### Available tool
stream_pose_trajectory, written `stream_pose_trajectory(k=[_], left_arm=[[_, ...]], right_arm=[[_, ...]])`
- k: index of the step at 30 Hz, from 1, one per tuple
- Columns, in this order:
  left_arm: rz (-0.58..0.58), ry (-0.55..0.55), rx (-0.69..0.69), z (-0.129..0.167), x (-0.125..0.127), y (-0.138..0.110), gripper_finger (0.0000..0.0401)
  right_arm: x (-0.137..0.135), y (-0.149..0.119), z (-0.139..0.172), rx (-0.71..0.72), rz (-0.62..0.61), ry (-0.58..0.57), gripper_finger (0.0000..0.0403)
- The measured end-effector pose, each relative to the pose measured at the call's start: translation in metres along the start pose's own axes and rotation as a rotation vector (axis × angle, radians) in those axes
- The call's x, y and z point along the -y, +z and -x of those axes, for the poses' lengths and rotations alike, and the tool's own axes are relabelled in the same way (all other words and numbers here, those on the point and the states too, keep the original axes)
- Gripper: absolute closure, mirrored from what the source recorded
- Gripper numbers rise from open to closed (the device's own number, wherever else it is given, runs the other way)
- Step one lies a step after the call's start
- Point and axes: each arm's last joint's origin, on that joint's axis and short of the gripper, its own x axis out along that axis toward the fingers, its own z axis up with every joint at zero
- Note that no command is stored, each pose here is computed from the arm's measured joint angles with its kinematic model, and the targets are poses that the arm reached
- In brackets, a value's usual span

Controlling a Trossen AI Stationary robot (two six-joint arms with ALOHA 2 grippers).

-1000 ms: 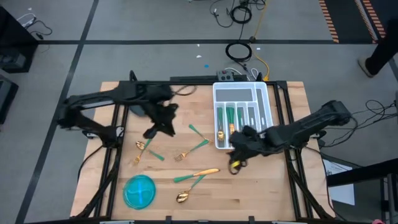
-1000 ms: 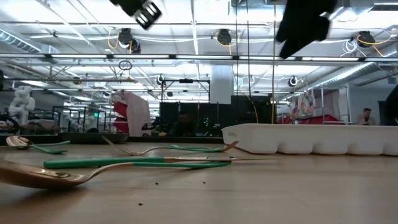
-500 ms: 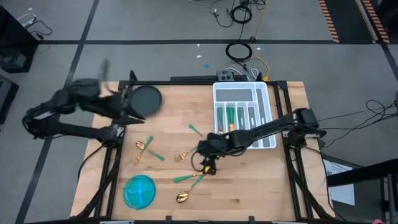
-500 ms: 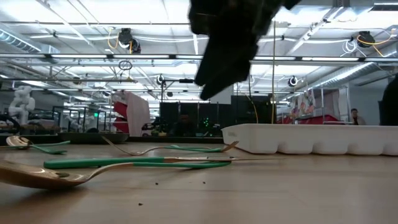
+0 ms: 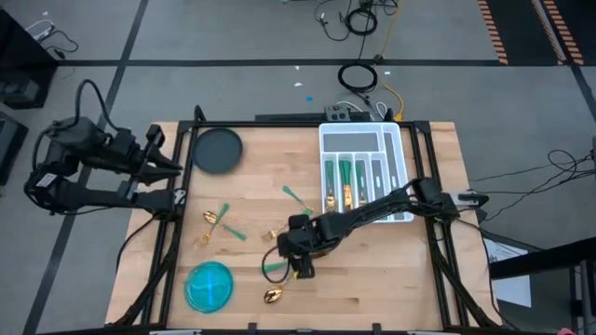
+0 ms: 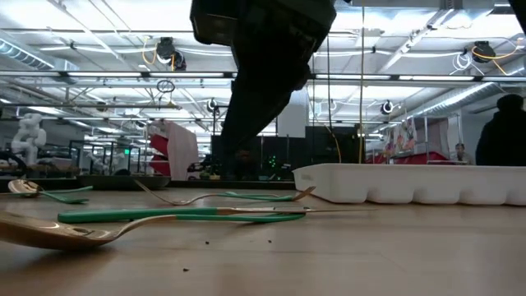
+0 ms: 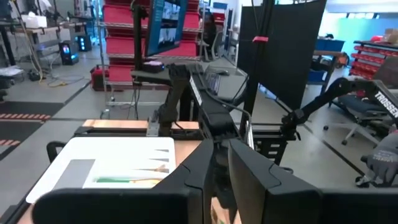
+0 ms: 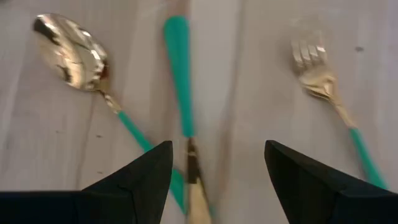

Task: Sort silverware
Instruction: Put the green table knife into the middle left slot of the white silverware tray

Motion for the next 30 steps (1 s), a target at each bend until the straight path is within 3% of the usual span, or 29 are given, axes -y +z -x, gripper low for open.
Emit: stream_pose_trajectory(k=[5, 18, 22, 30], left_arm=[[-0.001, 0.000, 0.002, 0.001, 0.000, 0.000, 0.0345], [0.001, 0.000, -0.005, 0.001, 0.000, -0.001, 0.0345], [0.001, 0.000, -0.010, 0.001, 0.000, -0.001, 0.0345], [-0.022, 0.000, -0.013, 0.001, 0.000, -0.002, 0.0345]], right_arm=[[-0.014, -0.003, -0.011, 0.010, -0.013, -0.017, 0.0154], [-0.017, -0.014, -0.053, -0.024, -0.049, -0.035, 0.0164], [-0.015, -0.021, -0.061, -0.072, -0.081, -0.092, 0.0211], [-0.016, -0.030, -0.070, -0.136, -0.082, -0.100, 0.0356]])
